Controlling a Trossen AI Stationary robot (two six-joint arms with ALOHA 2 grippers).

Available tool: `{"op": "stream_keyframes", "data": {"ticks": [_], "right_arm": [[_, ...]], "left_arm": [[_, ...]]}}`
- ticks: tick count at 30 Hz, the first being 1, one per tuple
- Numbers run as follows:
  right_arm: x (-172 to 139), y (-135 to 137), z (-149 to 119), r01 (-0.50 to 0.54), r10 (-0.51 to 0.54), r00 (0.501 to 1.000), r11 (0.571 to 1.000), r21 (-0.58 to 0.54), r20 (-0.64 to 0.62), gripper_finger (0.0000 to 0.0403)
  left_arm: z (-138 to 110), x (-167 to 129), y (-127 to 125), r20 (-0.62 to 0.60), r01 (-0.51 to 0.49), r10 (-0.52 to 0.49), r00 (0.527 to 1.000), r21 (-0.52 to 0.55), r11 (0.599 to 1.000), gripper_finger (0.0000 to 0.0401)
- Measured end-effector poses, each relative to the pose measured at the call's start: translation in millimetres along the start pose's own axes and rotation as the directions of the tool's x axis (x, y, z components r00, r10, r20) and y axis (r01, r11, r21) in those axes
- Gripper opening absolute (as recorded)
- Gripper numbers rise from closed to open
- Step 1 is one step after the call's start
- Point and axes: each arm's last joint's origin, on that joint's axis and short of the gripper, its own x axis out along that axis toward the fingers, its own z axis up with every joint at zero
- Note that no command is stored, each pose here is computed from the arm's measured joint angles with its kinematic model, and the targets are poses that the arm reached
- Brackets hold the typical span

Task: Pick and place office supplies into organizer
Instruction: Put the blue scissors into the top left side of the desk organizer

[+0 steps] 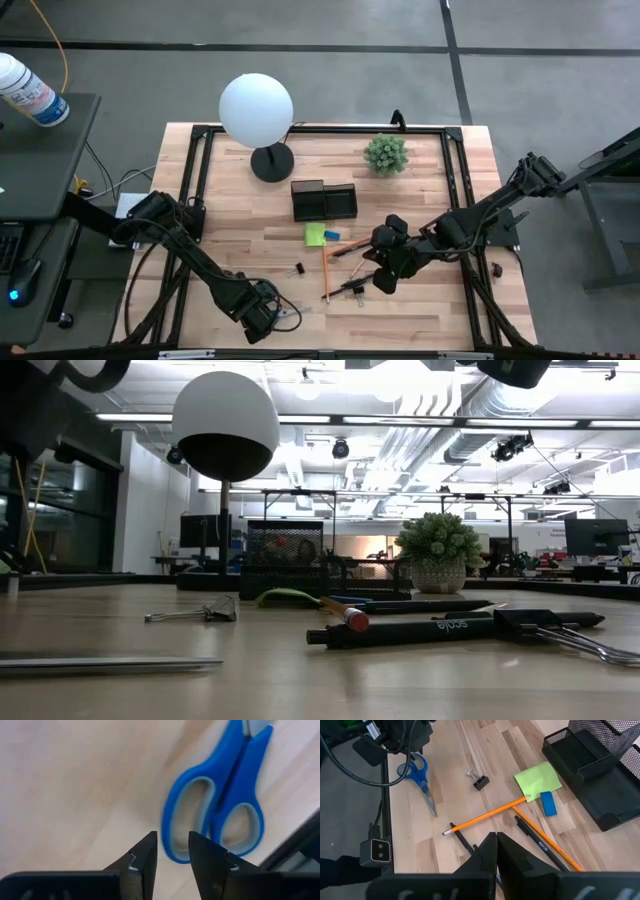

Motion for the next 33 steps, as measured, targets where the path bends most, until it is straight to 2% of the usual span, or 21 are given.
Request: {"op": "stream_keyframes", "data": {"ticks": [9,16,19,25,33], "right_arm": [[0,0,0,0.006,-0.006,1.000,1.000,-0.007,0.005,0.0000],[1,-3,1,0.025,-0.025,1.000,1.000,-0.008,-0.002,0.0000],[1,-5,1,0.035,-0.035,0.999,0.999,-0.007,-0.004,0.0000],[1,-5,1,0.036,-0.036,0.999,0.999,-0.026,-0.009,0.0000],[-12,-4,0,0.005,-0.005,1.000,1.000,-0.017,0.010,0.0000]], "left_arm": [[-2,14,13,-0.042,-0.001,0.000,0.999,-0.010,1.000,0.0100],[-2,15,12,-0.035,0.010,-0.008,0.999,0.042,0.999,0.0012],[-2,16,12,-0.040,0.013,-0.011,0.999,0.043,0.999,0.0021],[-3,8,10,-0.009,0.056,-0.056,0.998,0.066,0.996,0.0008],[-4,-18,12,0.078,0.104,-0.110,0.991,0.074,0.992,0.0003]]}}
